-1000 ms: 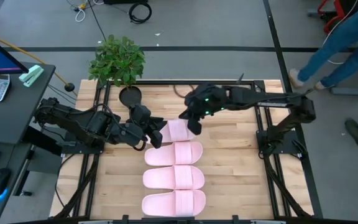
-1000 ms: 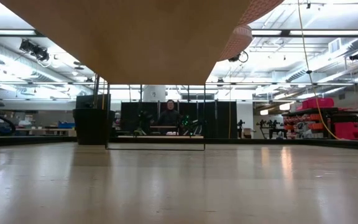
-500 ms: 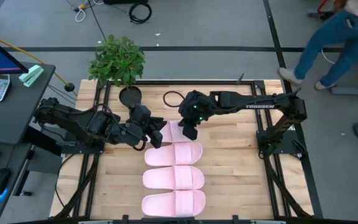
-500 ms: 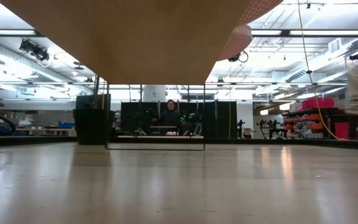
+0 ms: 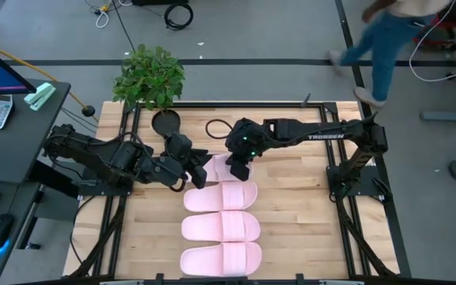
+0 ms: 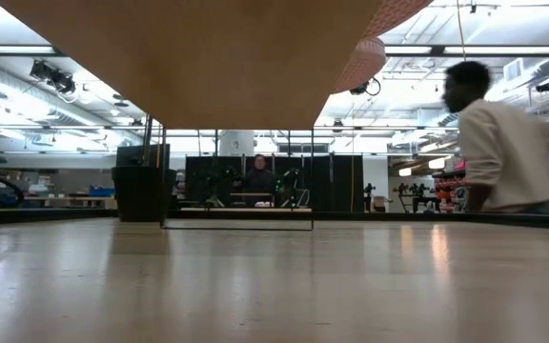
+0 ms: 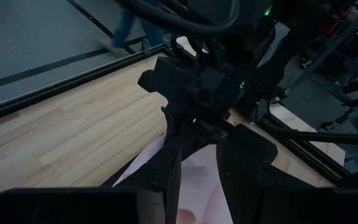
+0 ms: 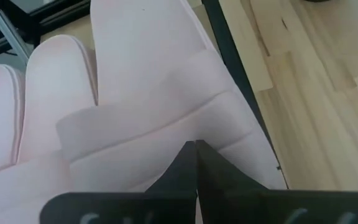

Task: Pick and place slides into the shelf
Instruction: Put the pink slipper on the shelf

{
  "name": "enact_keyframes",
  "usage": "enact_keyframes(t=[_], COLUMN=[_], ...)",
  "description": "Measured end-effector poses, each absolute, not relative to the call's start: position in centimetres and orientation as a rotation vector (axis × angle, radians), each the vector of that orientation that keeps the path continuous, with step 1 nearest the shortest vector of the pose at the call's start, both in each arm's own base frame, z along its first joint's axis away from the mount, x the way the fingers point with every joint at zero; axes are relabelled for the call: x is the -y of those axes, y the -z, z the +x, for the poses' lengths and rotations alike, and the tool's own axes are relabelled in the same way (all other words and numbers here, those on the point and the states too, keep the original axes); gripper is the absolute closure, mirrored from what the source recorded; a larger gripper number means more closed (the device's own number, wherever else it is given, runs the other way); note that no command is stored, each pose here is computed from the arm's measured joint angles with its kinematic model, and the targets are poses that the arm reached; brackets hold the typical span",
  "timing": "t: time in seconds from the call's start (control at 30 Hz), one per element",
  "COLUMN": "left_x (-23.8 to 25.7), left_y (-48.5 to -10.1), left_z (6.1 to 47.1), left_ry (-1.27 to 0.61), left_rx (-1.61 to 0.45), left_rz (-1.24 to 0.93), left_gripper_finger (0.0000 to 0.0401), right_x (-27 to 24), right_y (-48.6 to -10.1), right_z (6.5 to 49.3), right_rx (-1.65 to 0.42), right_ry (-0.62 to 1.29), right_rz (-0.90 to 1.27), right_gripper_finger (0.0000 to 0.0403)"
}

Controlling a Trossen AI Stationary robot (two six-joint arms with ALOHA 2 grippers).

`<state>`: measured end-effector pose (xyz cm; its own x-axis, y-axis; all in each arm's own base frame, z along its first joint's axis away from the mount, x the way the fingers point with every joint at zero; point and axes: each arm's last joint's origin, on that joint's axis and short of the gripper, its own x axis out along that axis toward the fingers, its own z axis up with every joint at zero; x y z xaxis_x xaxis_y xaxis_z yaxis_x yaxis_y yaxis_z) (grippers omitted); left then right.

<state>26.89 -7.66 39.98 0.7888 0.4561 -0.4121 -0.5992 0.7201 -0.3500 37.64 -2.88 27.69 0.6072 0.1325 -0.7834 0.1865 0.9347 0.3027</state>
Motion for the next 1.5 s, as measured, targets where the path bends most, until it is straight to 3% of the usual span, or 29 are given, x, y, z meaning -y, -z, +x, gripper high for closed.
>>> enact_keyframes(t=[0.27,0.53,1.17,1.5], left_x=[7.7,7.7,7.6,7.6], left_y=[-40.0,-40.0,-39.9,-39.9], left_z=[26.9,26.9,26.9,26.9], left_ry=[-0.593,-0.594,-0.595,-0.596], left_rx=[-0.309,-0.31,-0.314,-0.315], left_rz=[-0.49,-0.489,-0.487,-0.486], left_gripper_finger=[0.0294,0.0294,0.0294,0.0294], right_x=[2.4,2.2,1.4,1.3], right_y=[-24.9,-24.6,-28.4,-31.0], right_z=[37.1,37.0,34.7,33.5], right_rx=[-0.939,-0.936,-0.859,-0.737], right_ry=[0.03,0.019,-0.024,0.014], right_rz=[0.367,0.36,0.394,0.308], right_gripper_finger=[0.0403,0.0403,0.04,0.0401])
